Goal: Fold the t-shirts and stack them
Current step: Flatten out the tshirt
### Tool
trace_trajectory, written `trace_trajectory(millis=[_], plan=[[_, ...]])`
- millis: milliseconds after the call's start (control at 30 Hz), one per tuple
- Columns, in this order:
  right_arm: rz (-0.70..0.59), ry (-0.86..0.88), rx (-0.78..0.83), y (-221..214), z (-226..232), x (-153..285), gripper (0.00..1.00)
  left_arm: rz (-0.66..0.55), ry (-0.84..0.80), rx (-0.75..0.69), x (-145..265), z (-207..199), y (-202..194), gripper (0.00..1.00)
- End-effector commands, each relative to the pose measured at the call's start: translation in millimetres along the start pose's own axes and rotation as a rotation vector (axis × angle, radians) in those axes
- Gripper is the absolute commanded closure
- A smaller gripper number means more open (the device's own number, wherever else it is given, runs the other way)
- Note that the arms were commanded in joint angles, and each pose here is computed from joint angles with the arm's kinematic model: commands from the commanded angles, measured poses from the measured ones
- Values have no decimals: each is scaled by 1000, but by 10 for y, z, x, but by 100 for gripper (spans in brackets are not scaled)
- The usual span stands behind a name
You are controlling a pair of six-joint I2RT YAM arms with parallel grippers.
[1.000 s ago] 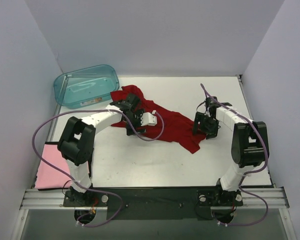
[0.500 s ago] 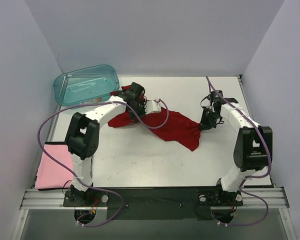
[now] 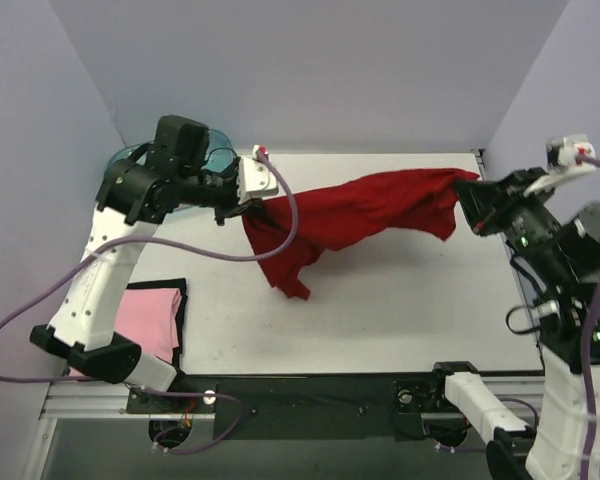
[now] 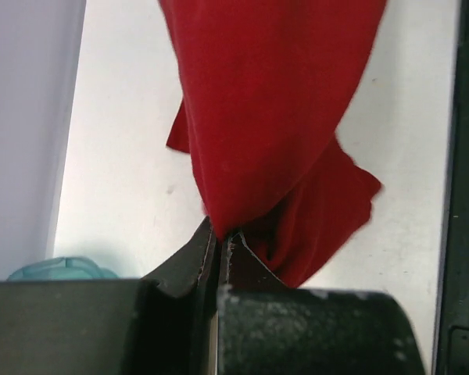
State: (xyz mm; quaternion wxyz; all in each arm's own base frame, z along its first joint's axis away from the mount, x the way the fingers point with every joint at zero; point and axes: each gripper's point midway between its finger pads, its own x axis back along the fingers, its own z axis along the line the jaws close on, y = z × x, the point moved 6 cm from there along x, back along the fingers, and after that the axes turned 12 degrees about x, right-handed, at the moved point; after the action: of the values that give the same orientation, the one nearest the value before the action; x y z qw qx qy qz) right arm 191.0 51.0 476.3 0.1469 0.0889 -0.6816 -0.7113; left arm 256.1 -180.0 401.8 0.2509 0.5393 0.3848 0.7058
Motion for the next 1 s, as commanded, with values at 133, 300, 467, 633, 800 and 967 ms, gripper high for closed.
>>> trace_trajectory(millis=[133, 300, 467, 633, 800, 967], plan=[[-102, 231, -4, 60, 329, 202, 100, 77, -289, 92, 291, -749, -393, 100], [88, 88, -102, -520, 50, -243, 100, 183, -186, 134, -377, -228, -759, 83], [379, -61, -238, -1575, -282, -870, 100, 128, 253, 154, -1119, 820, -933, 39], [652, -186, -387, -2451, -502, -1243, 100, 181, 422, 219, -1400, 1232, -991, 37], [724, -214, -376, -2663, -629, -1314, 100, 226, 102, 179, -1361, 334, -912, 60], [748, -201, -366, -2733, -623, -1246, 100, 430, -158, 232, -1389, -517, -1574, 66]])
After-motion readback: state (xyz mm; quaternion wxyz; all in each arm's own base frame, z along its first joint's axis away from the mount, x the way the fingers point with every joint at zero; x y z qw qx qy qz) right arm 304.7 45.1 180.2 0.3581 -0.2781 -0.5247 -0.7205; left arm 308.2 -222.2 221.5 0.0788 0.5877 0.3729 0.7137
